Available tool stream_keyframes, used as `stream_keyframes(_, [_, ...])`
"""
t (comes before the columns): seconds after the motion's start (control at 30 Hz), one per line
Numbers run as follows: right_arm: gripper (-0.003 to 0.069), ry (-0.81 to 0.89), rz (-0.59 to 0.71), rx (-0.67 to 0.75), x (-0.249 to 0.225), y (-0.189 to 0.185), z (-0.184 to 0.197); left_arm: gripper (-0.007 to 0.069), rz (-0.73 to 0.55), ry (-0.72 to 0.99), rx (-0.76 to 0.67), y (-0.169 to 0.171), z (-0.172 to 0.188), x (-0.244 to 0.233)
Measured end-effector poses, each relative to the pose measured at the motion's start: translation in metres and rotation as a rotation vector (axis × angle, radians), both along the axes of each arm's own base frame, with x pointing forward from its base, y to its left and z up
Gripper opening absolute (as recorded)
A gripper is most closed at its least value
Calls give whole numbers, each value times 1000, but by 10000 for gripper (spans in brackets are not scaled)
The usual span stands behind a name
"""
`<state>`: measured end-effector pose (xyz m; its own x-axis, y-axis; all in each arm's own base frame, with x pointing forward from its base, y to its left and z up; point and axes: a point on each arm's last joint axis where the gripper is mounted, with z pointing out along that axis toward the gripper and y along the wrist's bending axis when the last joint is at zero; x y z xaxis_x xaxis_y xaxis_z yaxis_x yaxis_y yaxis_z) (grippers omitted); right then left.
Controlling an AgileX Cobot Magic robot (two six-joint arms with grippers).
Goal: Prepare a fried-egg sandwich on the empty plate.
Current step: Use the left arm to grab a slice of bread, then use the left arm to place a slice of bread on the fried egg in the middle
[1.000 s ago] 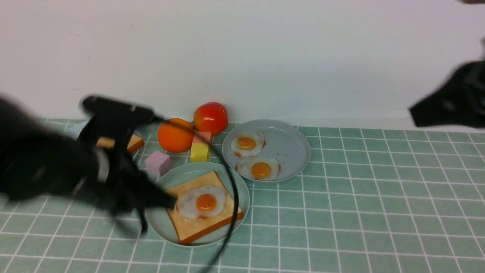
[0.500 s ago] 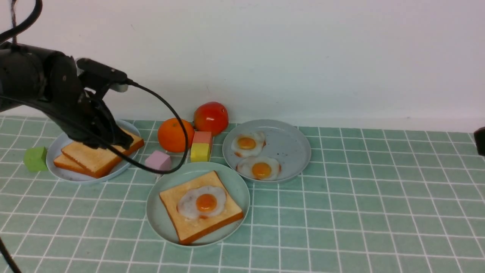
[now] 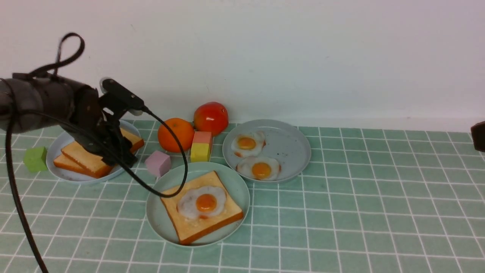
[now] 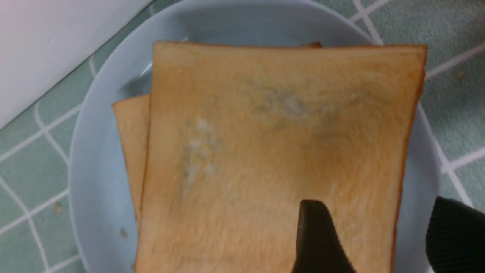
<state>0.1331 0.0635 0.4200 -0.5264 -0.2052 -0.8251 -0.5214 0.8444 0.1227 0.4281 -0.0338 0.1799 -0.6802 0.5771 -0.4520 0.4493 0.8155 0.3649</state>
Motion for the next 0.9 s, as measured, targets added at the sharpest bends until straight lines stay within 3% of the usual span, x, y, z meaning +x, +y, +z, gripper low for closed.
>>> stream_keyframes(0.3, [28,20,15,20,-2,2,0,374,-14,3,8,-1,-13,4])
stream_keyframes(0.6, [32,49,40,56,-4,5,0,42,-46,-7,54,0,-9,4])
stream_keyframes(0.7, [32,56,44,56,-5,5,-1,30,-49,-15,65,-3,5,0])
stream_keyframes(0.9, [32,70,50,50,-6,5,-2,31,5,-93,-38,-36,87,-38])
